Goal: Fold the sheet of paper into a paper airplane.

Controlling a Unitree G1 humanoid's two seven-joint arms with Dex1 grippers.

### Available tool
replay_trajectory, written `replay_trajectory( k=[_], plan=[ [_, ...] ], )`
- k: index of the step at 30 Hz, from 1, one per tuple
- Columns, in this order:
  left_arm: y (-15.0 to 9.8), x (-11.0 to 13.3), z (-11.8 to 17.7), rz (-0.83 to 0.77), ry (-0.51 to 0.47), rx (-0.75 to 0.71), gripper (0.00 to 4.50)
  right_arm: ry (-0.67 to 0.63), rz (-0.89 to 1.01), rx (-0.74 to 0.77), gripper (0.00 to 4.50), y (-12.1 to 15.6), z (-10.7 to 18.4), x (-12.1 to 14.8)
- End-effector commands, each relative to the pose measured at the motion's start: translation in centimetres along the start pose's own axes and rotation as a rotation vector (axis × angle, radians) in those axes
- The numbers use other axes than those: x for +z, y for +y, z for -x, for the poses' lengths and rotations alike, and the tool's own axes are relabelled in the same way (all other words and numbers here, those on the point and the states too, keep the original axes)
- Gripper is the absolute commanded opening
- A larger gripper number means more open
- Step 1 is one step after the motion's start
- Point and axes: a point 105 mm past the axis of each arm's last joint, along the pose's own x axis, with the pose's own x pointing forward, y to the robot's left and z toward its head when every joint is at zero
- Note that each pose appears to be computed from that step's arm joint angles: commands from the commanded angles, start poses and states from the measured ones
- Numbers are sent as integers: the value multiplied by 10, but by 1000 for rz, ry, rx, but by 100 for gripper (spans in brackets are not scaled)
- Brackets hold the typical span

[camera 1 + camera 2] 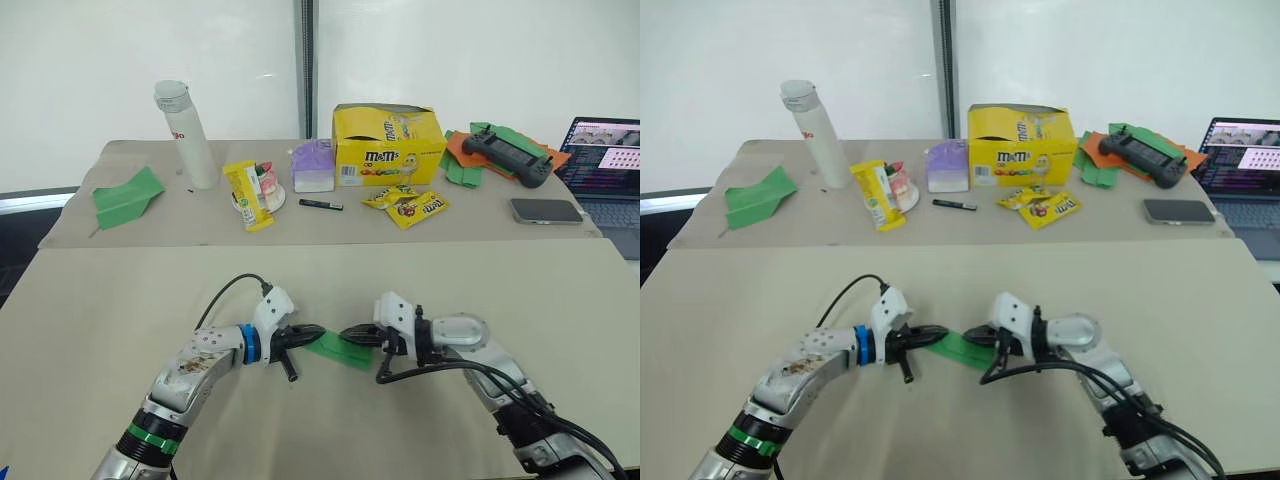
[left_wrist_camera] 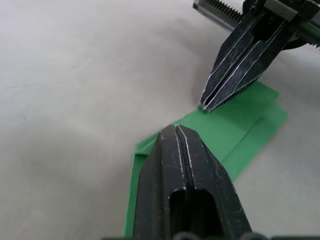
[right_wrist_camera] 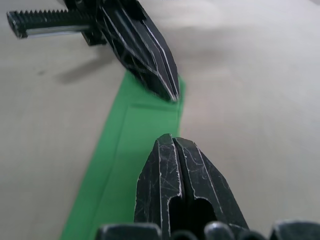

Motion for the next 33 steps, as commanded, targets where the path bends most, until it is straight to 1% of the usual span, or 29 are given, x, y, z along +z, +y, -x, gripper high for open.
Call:
replay_trajectory(
  k=[1,4,6,9,11,13,14,16,17,18,21,23,25,28,30,33],
  plan=[
    [-1,-31,0,71,110,3,0,140,-114,9,2,15,22,-46],
    [-1,-31,0,70,112,0,0,170,-119,4,2,20,39,-56],
    [0,-32,0,68,114,-2,0,176,-112,-1,2,22,47,-58],
    [0,-32,0,68,115,-5,0,145,-95,-34,2,17,57,-51],
    [0,-32,0,68,116,-7,0,88,-62,-66,2,8,62,-36],
    [0,-32,0,69,115,-7,0,-18,-35,-102,2,-5,63,-8],
    [0,-32,0,69,114,-7,0,-87,-13,-109,2,-10,59,12],
    [1,-32,0,69,114,-6,0,-176,13,-101,2,-14,48,40],
    [1,-32,0,69,113,-5,0,-195,21,-87,2,-12,39,49],
    [2,-32,0,69,113,-4,0,-194,18,-75,2,-10,30,53],
    [4,-32,-1,76,104,5,0,-90,41,-101,2,-11,9,41],
    [7,-31,-4,81,96,15,0,-44,4,-126,2,-11,-1,32],
    [8,-29,-7,80,91,15,0,13,-27,-110,2,-2,-7,19],
    [9,-28,-9,80,89,23,0,78,-76,-86,2,9,-11,1],
    [14,-26,-7,118,71,58,0,105,-96,-74,2,14,-11,-5],
    [26,-30,8,153,88,94,0,147,-102,-73,2,18,-8,-15]
  ],
)
